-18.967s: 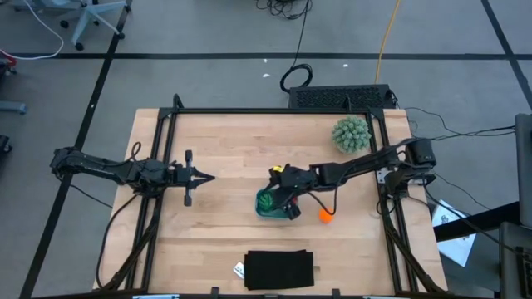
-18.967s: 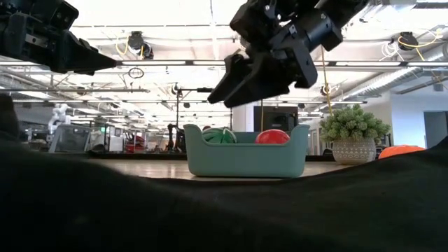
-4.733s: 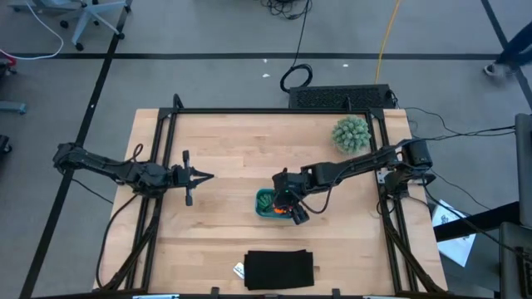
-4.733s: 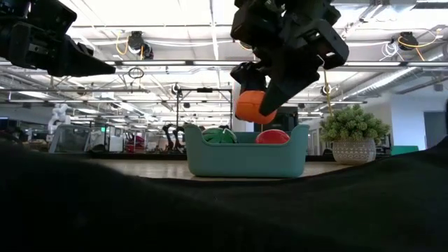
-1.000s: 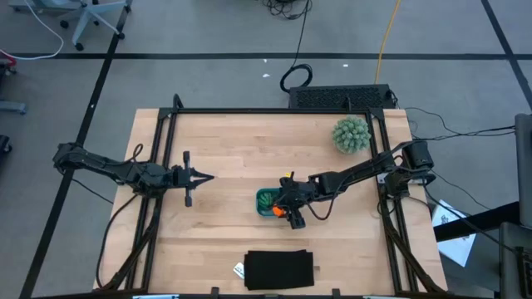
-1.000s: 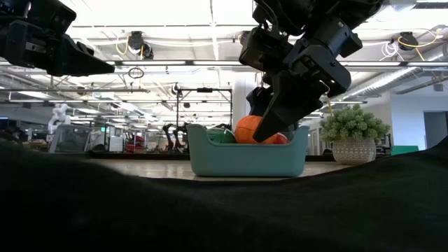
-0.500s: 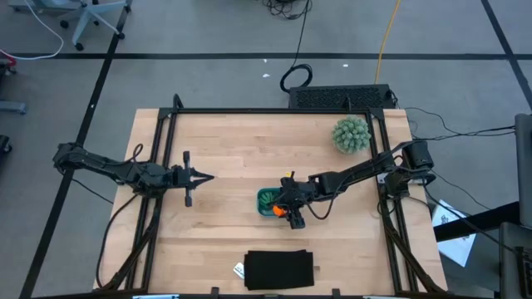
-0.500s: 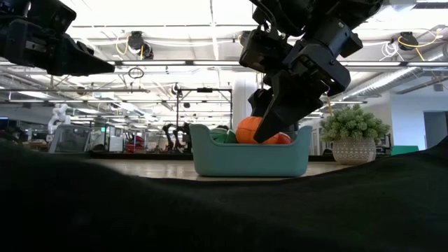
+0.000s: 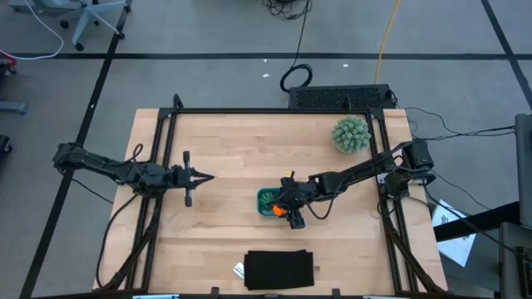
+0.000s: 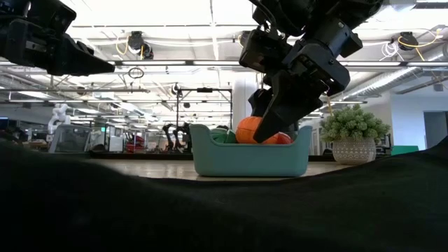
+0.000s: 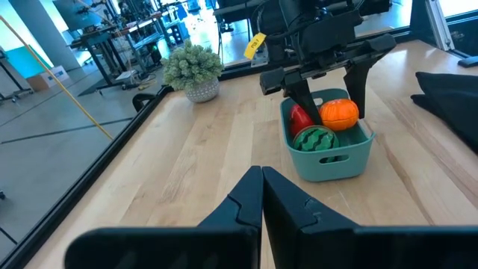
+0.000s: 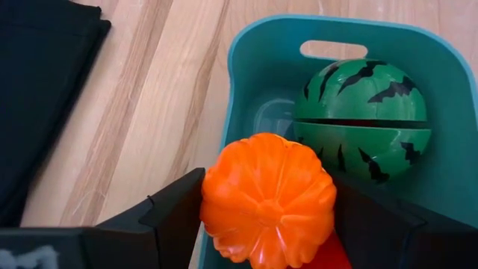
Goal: Pick and placing Produce into tupperware
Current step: Put the orange pumpkin into the blue bin, then adjust the blue bin on the table
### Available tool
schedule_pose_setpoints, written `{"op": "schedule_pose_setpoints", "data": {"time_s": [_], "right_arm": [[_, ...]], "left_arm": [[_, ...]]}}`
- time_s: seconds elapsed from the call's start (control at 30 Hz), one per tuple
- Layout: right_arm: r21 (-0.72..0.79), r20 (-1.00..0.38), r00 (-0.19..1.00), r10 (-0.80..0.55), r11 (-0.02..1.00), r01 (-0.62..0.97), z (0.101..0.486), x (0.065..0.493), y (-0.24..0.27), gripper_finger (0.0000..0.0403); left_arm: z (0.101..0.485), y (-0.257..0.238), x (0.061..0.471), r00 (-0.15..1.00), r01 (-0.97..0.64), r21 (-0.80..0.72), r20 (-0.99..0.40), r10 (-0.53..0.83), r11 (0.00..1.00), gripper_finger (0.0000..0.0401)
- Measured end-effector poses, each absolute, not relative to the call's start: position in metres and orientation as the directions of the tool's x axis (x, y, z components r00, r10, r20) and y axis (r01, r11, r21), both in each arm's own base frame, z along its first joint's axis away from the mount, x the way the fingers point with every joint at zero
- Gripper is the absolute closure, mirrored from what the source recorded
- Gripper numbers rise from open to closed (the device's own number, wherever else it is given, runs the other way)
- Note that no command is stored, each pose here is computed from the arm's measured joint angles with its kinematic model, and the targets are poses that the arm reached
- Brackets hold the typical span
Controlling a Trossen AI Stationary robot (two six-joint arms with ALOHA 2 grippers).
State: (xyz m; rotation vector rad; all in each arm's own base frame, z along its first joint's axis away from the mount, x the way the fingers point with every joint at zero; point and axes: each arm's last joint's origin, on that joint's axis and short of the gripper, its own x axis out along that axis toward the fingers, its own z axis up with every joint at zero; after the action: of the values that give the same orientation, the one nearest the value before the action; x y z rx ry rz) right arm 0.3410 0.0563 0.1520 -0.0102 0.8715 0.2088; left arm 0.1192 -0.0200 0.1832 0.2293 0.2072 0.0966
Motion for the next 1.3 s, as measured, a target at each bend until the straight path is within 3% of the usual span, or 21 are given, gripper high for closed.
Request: {"op": "schedule_pose_setpoints", "data": {"time_s": [0.47, 1.3], "right_arm": [[0.099, -0.765, 0.62, 0.174, 0.983, -0.154, 0.1516, 0.3406, 0.0561, 0.0104], [0.023, -0.779, 0.619, 0.096, 0.992, -0.126, 0.1596, 0.3453, 0.0545, 0.0112]], "left_arm": [[0.1831, -0.02, 0.1192, 0.974, -0.071, 0.235, -0.193, 0.118, 0.969, 0.0386], [0.1831, -0.02, 0.1192, 0.974, -0.071, 0.235, -0.192, 0.118, 0.969, 0.0386]]}}
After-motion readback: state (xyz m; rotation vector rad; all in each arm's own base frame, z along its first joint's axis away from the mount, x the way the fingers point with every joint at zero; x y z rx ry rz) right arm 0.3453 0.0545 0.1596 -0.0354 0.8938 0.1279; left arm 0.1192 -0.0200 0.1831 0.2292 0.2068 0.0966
